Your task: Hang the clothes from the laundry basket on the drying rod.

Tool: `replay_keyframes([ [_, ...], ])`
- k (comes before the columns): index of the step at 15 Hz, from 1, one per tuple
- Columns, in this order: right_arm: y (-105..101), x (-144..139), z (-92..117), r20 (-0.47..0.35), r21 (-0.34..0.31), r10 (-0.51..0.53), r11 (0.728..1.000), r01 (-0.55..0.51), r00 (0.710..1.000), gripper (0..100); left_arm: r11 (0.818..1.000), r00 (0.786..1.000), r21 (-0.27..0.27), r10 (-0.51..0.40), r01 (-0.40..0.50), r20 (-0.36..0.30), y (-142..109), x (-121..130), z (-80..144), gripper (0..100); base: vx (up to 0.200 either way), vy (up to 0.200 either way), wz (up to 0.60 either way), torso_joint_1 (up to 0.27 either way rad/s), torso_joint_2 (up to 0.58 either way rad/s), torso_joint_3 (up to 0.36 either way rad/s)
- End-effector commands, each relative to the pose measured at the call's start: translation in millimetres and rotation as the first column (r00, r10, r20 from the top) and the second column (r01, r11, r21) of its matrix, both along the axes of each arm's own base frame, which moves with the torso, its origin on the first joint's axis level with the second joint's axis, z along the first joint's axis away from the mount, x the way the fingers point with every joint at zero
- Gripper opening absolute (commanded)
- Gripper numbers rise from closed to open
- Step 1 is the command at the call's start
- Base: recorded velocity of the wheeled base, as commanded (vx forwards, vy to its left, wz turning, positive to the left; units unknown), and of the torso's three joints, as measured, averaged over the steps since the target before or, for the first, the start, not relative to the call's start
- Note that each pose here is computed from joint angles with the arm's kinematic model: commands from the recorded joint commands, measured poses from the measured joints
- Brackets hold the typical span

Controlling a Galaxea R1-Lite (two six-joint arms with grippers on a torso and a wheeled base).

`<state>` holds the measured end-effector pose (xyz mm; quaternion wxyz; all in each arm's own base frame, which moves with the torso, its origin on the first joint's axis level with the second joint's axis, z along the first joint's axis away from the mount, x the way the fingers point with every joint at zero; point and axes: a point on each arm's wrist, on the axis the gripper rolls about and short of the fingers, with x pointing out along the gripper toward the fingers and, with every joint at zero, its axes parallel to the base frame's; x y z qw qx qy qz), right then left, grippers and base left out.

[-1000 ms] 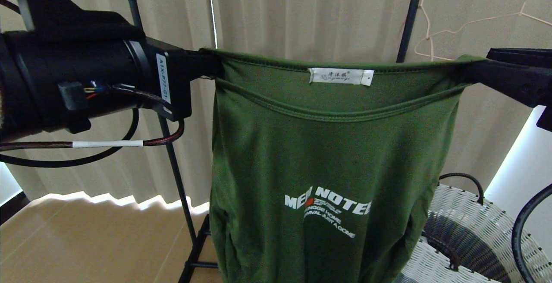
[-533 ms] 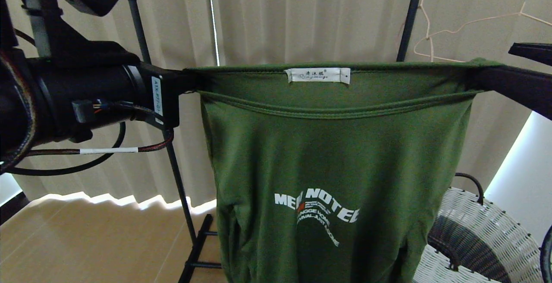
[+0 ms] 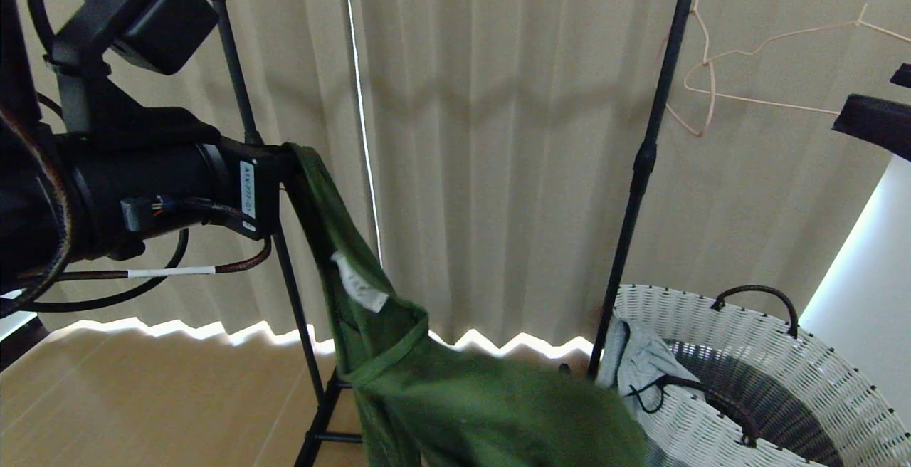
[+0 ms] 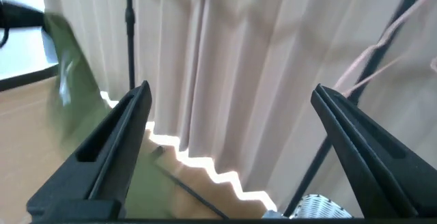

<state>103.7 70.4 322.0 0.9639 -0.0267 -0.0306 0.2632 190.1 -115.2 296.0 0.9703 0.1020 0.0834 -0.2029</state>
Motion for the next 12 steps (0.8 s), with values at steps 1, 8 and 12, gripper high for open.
replay_keyframes([
  [1, -1.9, -2.8, 1.4, 0.009, 0.005, 0.001, 1.000, -0.001, 1.000, 100, 0.999, 0.999, 0.005, 0.038, -0.038, -0.004, 6.4, 4.1, -2.0, 0, 0.000, 0.000, 0.00, 0.000, 0.00, 0.000],
  [8, -17.9, 8.1, -24.6, -0.099, -0.136, -0.174, 0.978, 0.160, 0.980, 100, 0.999, 0.999, 0.014, 0.048, -0.048, 0.013, 26.7, -25.2, -8.2, 0, 0.000, 0.000, 0.00, 0.000, 0.00, 0.000],
  [12, -40.4, 8.6, -44.3, -0.047, -0.236, -0.350, 0.914, 0.330, 0.936, 100, 0.987, 0.987, 0.037, 0.157, -0.157, 0.024, 58.4, -41.8, -20.2, 0, 0.000, 0.000, 0.00, 0.000, 0.00, 0.000],
])
